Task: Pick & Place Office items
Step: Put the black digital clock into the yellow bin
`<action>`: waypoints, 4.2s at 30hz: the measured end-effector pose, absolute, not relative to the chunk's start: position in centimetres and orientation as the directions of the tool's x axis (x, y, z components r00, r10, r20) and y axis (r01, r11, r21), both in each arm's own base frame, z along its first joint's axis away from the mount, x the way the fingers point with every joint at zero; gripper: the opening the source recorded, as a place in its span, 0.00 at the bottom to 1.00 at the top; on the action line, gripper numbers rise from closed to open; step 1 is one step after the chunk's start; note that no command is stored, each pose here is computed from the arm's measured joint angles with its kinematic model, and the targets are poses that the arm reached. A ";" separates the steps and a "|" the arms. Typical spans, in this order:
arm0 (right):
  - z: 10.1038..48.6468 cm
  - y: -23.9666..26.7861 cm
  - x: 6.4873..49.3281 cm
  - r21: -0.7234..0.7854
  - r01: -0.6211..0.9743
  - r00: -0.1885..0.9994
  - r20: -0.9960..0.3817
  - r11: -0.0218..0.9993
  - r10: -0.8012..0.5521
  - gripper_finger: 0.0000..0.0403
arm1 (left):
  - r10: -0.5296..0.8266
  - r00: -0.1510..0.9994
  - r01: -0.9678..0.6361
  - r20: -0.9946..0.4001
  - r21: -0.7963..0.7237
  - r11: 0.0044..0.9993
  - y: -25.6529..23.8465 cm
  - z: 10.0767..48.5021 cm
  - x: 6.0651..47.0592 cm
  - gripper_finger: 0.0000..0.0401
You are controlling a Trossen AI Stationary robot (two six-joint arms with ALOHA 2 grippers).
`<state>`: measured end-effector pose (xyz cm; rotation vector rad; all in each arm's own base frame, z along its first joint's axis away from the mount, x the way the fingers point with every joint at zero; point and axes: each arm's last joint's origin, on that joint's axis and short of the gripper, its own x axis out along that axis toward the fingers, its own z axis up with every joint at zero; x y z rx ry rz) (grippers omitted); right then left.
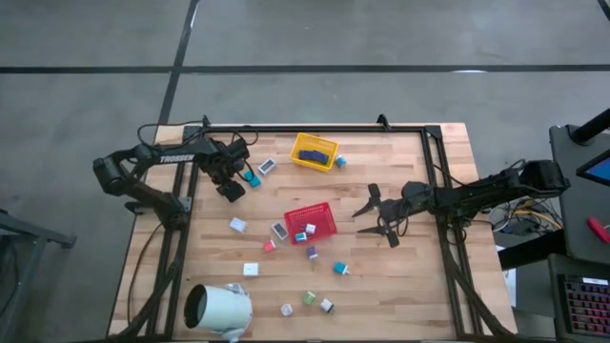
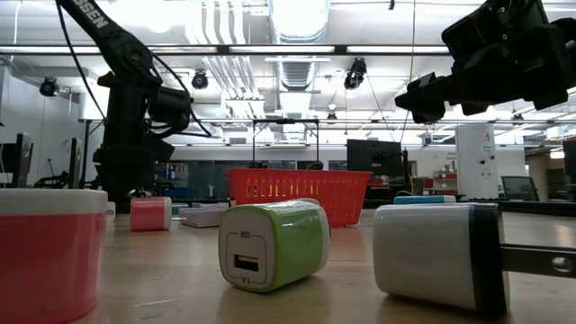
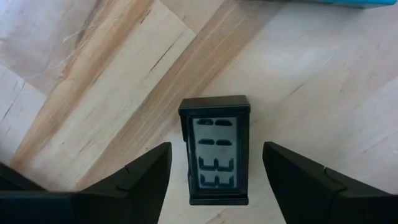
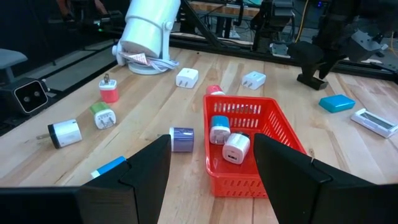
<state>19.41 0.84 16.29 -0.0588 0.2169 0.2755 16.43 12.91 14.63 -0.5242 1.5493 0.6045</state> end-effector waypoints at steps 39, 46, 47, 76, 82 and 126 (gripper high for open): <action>16.3 0.8 19.4 -0.034 -0.276 0.939 -0.220 0.960 0.263 0.56 | 0.022 -0.045 -0.622 -0.999 0.046 0.782 12.9 15.9 17.0 0.30; 16.3 0.8 19.4 -0.030 -0.276 0.939 -0.222 0.961 0.263 0.56 | 0.019 -0.050 -0.625 -0.999 0.046 0.779 12.6 16.1 17.3 0.58; 16.3 0.8 19.4 -0.029 -0.276 0.939 -0.222 0.961 0.263 0.56 | 0.017 -0.053 -0.631 -0.998 0.046 0.774 12.6 16.0 17.2 0.60; 16.2 0.9 19.3 -0.033 -0.282 0.937 -0.226 0.959 0.267 0.56 | 0.014 -0.096 -0.708 -0.995 0.078 0.702 14.2 13.3 16.1 0.64; 16.2 0.8 19.3 -0.033 -0.282 0.937 -0.226 0.959 0.267 0.56 | -0.006 -0.090 -0.710 -0.996 0.060 0.701 14.1 13.0 16.1 0.59; 16.2 0.8 19.3 -0.042 -0.282 0.937 -0.225 0.959 0.266 0.56 | 0.195 0.221 -0.614 -0.956 0.019 0.789 13.2 17.6 16.9 0.32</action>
